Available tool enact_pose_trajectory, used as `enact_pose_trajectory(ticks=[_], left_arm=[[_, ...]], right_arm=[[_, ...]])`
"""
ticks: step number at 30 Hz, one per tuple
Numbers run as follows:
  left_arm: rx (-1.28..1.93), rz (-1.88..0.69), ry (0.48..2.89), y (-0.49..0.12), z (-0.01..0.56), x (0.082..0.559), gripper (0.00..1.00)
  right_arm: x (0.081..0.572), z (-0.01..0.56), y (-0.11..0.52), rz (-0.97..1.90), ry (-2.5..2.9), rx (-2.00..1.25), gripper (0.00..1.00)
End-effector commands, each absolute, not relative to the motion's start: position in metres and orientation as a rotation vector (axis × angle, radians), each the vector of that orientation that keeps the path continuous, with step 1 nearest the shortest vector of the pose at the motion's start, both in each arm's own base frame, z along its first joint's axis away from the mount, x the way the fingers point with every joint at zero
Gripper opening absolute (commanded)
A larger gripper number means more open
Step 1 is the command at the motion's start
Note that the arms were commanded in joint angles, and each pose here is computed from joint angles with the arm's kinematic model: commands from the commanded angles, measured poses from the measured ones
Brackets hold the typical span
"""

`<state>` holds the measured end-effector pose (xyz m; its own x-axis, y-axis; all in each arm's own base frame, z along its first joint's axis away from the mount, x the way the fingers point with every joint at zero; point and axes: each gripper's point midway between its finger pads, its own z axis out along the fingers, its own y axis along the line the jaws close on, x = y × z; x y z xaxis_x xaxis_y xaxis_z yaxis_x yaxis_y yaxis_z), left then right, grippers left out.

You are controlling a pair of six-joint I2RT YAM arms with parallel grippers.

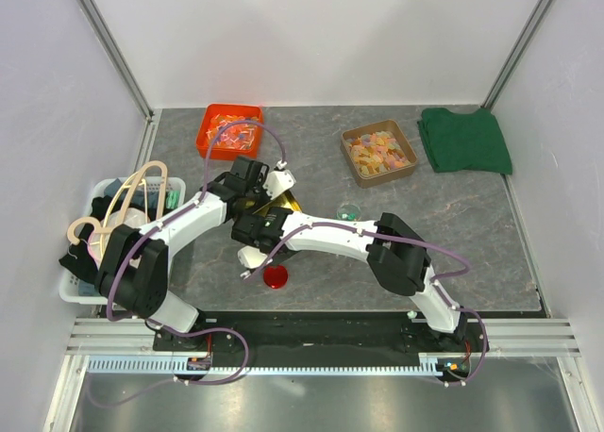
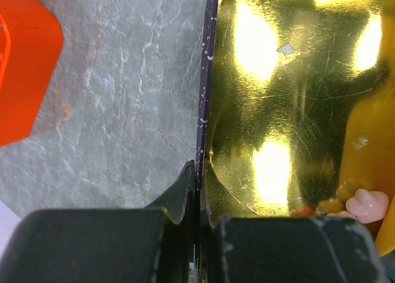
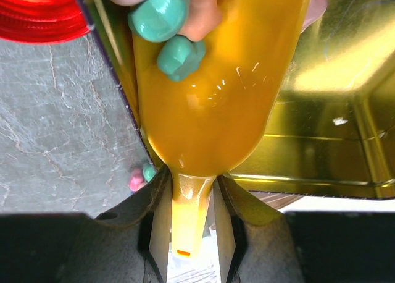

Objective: Pack the candies
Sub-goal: Scoop the fake candies from the storage box.

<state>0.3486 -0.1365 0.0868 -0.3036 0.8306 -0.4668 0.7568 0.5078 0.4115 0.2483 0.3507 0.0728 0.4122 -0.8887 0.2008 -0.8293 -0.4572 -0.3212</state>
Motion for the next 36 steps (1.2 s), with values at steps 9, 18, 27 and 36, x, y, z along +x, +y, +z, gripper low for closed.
enact_pose_trajectory(ticks=[9, 18, 27, 36], left_arm=[[1.1, 0.302, 2.003, -0.135, 0.112, 0.383, 0.02], [1.099, 0.281, 2.018, -0.137, 0.105, 0.382, 0.02], [1.095, 0.272, 2.026, -0.137, 0.098, 0.379, 0.02], [1.099, 0.243, 2.031, -0.141, 0.095, 0.378, 0.02]], right_arm=[[0.221, 0.065, 0.366, -0.019, 1.819, -2.421, 0.0], [0.206, 0.067, 0.379, 0.25, 1.874, -2.383, 0.0], [0.219, 0.063, 0.387, 0.362, 2.002, -2.232, 0.0], [0.266, 0.065, 0.389, 0.129, 2.024, -2.016, 0.0]])
